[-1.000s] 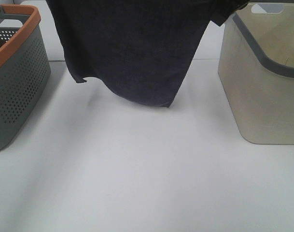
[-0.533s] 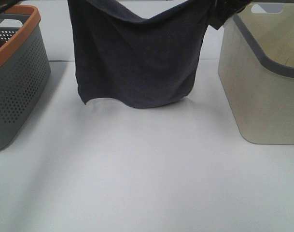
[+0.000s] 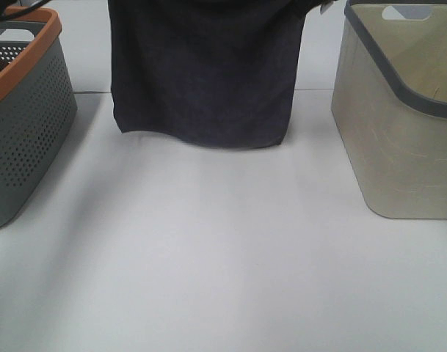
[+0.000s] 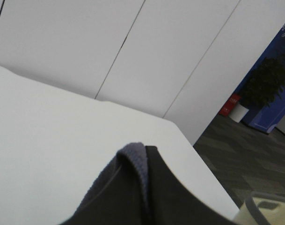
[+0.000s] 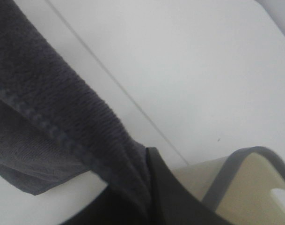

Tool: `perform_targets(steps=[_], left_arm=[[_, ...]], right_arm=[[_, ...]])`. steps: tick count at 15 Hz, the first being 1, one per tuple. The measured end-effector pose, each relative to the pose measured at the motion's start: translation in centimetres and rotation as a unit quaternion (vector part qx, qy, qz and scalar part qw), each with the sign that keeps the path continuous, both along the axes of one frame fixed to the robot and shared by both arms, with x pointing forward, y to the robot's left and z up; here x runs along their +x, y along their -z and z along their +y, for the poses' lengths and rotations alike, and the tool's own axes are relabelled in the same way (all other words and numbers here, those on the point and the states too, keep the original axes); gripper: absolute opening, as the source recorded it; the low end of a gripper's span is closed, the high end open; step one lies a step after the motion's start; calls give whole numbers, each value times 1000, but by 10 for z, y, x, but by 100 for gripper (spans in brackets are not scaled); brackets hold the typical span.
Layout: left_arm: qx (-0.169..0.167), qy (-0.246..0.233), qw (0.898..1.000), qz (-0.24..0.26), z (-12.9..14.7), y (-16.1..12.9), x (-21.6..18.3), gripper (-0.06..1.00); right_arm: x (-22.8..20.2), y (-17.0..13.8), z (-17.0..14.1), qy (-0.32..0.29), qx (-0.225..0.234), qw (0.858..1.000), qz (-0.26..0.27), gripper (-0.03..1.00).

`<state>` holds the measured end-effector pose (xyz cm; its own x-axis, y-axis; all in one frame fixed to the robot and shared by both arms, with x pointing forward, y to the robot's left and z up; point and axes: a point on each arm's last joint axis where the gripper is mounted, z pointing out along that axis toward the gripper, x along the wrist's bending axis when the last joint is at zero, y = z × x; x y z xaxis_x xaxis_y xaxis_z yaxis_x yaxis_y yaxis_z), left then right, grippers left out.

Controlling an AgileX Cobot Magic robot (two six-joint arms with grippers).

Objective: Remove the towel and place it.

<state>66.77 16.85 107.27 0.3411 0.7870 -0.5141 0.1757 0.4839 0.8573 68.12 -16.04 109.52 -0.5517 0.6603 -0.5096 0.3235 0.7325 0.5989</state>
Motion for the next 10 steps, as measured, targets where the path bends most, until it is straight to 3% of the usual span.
perform_targets(steps=[3,5,6,8,9,10], left_arm=[[1,8,999,-44,3,-19,33,0],[68,42,995,-65,-4,-12,36,0],[81,55,993,-70,-6,-8,34,0],[88,111,988,-59,-12,26,18,0],[90,127,987,-34,-13,49,7,0],[119,140,983,21,-7,88,-19,0]], right_arm=[[34,-21,-3,15,33,998,-56,2],[38,-14,-1,27,55,997,-45,2],[37,-7,-1,31,58,997,-33,2],[29,31,-3,47,55,997,27,2],[17,51,-6,51,47,996,62,2],[-12,67,-6,43,43,995,83,2]])
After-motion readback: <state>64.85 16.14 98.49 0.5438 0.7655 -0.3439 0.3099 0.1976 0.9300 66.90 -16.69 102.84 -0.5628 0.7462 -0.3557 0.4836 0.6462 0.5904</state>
